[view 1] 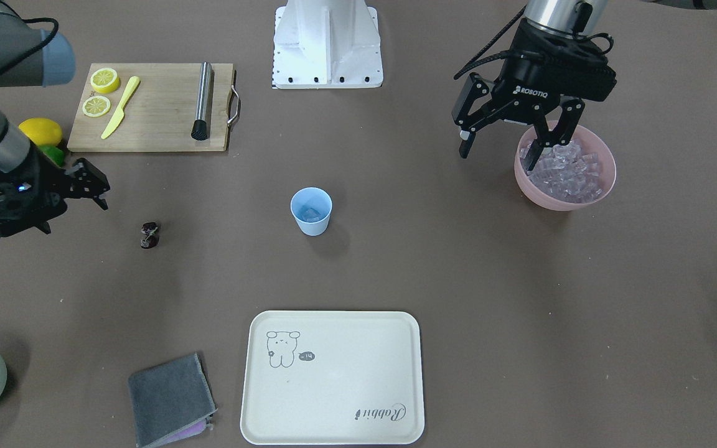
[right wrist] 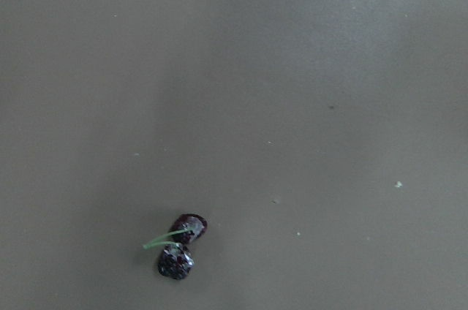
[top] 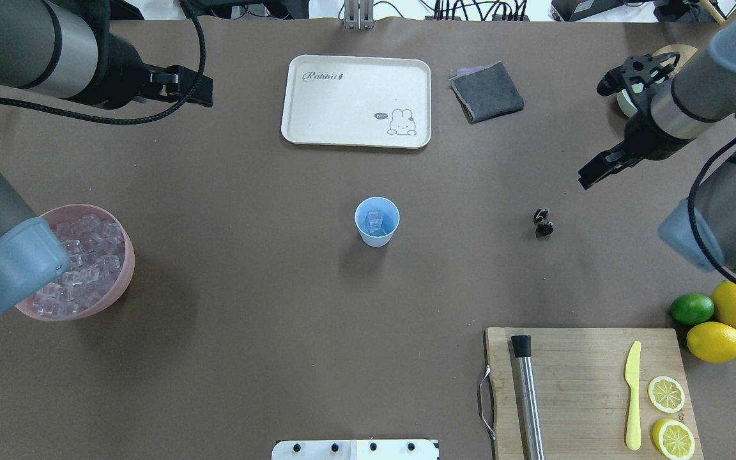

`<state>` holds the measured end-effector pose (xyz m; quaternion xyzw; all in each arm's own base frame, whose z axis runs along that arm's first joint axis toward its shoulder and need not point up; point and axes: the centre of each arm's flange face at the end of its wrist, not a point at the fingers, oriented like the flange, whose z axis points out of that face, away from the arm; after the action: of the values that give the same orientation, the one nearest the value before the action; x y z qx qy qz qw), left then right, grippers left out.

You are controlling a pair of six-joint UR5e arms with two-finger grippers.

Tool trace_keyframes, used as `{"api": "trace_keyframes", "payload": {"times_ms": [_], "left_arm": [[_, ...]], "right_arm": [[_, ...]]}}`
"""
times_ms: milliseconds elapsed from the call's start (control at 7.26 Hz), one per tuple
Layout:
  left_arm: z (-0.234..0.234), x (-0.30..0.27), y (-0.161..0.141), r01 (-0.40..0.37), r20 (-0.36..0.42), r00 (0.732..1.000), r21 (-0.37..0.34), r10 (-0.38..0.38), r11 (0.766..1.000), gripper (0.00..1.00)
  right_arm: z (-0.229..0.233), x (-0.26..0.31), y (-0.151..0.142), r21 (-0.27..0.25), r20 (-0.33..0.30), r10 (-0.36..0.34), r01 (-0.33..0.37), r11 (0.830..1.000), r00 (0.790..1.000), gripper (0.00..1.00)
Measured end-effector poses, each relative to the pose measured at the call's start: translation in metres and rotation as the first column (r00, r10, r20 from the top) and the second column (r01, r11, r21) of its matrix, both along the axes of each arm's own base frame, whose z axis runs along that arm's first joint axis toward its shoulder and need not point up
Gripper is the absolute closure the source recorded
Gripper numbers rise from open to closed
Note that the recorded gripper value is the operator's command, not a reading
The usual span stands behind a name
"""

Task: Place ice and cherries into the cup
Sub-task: 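Raise the left gripper away from the cup while the right gripper moves over the cherry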

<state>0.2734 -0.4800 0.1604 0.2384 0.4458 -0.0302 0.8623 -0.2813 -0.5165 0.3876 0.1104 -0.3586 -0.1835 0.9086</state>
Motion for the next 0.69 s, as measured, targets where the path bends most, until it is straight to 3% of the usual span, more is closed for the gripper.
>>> {"api": "trace_keyframes", "payload": {"times_ms": [413,688], "left_arm": [[-0.001,-0.002,0.002,-0.002,-0.003,1.0,0.003,0.002,1.0,0.02],[0.001,-0.003,0.002,-0.006,-0.002,1.0,0.0,0.006,1.0,0.02]], "right_arm": [[-0.004,-0.061,0.024,-0.069,-0.071,0.14,-0.144,0.987,0.988,0.0],[-0.004,-0.096,0.041,-0.133,-0.113,0.276,-0.29,0.948,0.955,0.0]]}}
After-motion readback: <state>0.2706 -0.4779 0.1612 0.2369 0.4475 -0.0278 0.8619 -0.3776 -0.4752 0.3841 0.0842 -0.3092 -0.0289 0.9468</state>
